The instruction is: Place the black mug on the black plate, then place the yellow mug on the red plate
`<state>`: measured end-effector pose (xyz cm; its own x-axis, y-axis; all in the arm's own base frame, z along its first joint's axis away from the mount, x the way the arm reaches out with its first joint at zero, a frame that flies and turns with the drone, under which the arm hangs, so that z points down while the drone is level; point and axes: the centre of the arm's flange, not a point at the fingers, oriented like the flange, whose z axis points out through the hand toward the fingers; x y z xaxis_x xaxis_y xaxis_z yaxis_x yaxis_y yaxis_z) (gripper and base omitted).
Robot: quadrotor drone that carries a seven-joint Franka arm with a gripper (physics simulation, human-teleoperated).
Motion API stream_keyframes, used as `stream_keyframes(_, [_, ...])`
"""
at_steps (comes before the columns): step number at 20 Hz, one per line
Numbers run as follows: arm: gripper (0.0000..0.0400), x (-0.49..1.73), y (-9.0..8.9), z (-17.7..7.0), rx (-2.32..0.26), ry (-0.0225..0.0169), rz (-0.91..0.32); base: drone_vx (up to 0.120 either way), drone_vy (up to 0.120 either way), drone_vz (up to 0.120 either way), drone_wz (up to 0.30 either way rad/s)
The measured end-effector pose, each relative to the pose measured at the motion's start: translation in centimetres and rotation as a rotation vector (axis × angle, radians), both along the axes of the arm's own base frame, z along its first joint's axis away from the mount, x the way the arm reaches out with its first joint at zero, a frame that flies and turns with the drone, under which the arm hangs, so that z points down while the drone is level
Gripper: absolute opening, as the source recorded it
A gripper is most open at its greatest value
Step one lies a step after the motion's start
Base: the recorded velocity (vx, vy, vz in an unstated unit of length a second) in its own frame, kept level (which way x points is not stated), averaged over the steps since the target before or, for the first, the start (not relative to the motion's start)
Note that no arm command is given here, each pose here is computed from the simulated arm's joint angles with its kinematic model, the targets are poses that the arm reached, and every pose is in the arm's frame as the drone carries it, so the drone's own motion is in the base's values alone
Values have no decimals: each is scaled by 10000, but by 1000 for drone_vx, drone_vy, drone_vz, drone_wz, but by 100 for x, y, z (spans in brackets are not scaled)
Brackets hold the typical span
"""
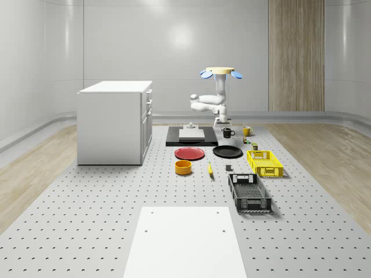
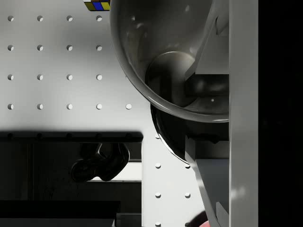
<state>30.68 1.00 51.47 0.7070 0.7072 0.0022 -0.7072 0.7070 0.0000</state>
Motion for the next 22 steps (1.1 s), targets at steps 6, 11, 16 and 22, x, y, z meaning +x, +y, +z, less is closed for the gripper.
stream_keyframes(6, [110,0,0,0,0,0,0,120,0,0,0])
stream_keyframes(11, [110,0,0,0,0,0,0,120,0,0,0])
stream_keyframes(16, [110,0,0,0,0,0,0,120,0,0,0])
stream_keyframes(22, [110,0,0,0,0,0,0,100,-100,0,0])
